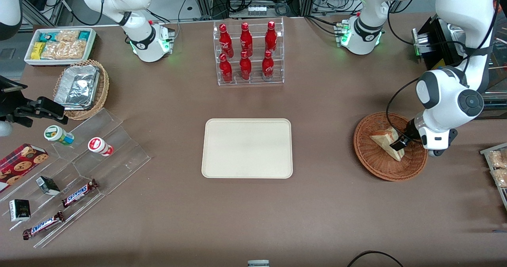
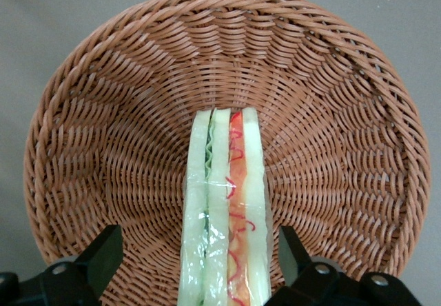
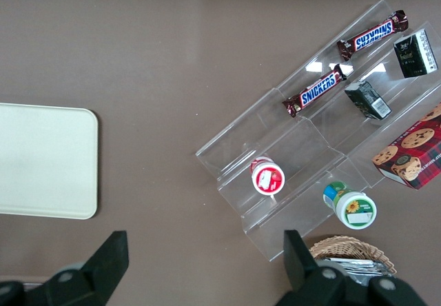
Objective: Place sandwich from basket to tray
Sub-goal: 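Lower the left gripper and close it on the wrapped sandwich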
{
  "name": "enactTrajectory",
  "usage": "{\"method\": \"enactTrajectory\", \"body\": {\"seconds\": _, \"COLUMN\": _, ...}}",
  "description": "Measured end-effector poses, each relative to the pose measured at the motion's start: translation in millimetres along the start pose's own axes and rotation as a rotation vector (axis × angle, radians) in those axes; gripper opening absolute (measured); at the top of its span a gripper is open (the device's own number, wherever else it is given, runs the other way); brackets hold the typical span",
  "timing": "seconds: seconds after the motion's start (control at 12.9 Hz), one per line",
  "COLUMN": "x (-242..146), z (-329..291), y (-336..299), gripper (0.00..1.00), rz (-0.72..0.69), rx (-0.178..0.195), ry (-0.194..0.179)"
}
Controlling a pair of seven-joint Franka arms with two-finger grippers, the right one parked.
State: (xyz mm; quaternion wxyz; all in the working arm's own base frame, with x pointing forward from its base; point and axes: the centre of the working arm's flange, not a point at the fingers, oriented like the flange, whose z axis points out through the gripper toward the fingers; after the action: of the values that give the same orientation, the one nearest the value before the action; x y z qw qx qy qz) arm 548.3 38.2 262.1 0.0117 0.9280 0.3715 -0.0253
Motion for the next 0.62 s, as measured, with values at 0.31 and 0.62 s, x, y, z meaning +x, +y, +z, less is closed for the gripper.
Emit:
{"method": "enactTrajectory", "body": {"seconds": 0.31, "x": 0, "z": 21, "y": 2, "gripper": 0.96, "rz": 0.002, "rx": 0.008, "ry": -0.002}}
{"method": "enactTrajectory", "body": {"seconds": 0.62, "x": -4, "z": 27, "y": 6, "gripper": 0.87, "rz": 0.006, "rx": 0.012, "ry": -0.008}}
